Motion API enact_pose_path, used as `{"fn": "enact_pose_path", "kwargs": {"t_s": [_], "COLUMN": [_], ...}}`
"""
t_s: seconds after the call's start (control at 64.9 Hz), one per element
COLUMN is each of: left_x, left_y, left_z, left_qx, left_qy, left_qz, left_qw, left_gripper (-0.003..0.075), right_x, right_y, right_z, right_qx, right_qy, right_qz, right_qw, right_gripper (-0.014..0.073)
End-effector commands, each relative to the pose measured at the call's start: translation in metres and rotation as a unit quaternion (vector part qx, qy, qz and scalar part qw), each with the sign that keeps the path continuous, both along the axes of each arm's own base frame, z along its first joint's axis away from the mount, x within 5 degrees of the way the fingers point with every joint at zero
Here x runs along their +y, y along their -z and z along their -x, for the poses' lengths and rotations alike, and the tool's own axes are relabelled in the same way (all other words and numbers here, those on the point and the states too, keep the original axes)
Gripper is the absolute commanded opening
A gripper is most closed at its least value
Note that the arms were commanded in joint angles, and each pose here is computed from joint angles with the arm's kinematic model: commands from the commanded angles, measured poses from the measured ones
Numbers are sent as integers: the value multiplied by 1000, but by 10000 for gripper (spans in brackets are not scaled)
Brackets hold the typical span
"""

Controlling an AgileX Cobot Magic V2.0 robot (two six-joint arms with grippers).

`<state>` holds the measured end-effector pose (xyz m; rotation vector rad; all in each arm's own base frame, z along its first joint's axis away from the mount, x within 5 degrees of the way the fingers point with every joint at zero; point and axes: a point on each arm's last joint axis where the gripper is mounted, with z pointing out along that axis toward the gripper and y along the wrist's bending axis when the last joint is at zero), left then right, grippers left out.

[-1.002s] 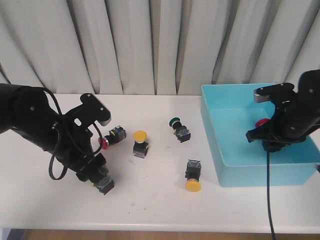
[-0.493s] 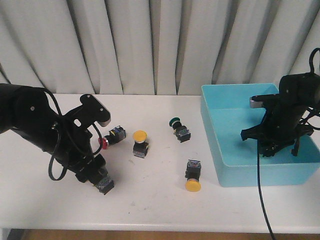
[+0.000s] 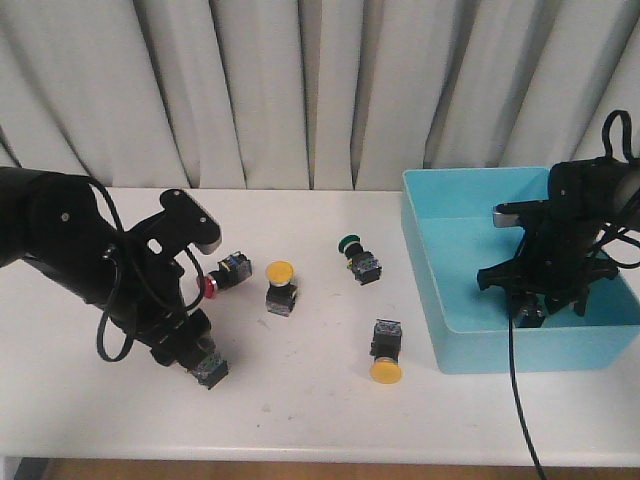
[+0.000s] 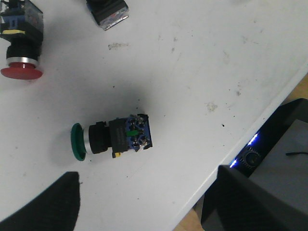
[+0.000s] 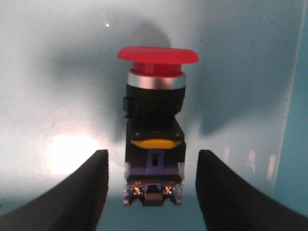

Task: Pick red and yellow buttons and place in box
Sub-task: 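Lower the red button into the box, open the right gripper, withdraw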

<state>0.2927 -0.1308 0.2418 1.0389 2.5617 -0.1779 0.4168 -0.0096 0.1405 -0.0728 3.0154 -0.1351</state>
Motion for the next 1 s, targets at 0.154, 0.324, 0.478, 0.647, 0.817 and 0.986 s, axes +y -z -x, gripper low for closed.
{"fn": "enact_pose_path", "kwargs": {"t_s": [0.154, 0.324, 0.478, 0.647, 0.817, 0.986], "left_x": [-2, -1, -1, -2, -2, -3], "left_y": [-20, -20, -20, -20, -21, -18], "left_z": [0, 0, -1, -1, -2, -5], "left_qx": [-36, -38, -40, -42, -50, -51], "left_qy": [-7, -6, -6, -7, -9, -11], "left_qz": [22, 21, 21, 21, 25, 27], "left_qw": [999, 999, 999, 999, 998, 998], "left_gripper": [566, 566, 566, 566, 566, 566], "right_x": [2, 15, 47, 82, 101, 108], "right_y": [-88, -151, -192, -204, -194, -171], "right_z": [11, 38, 82, 139, 189, 224], "right_qx": [-91, -151, -203, -258, -280, -279], "right_qy": [6, -14, -71, -148, -203, -246], "right_qz": [-16, -54, -63, -72, -96, -107], "right_qw": [996, 987, 975, 952, 933, 922], "right_gripper": [426, 426, 426, 426, 426, 426]}}
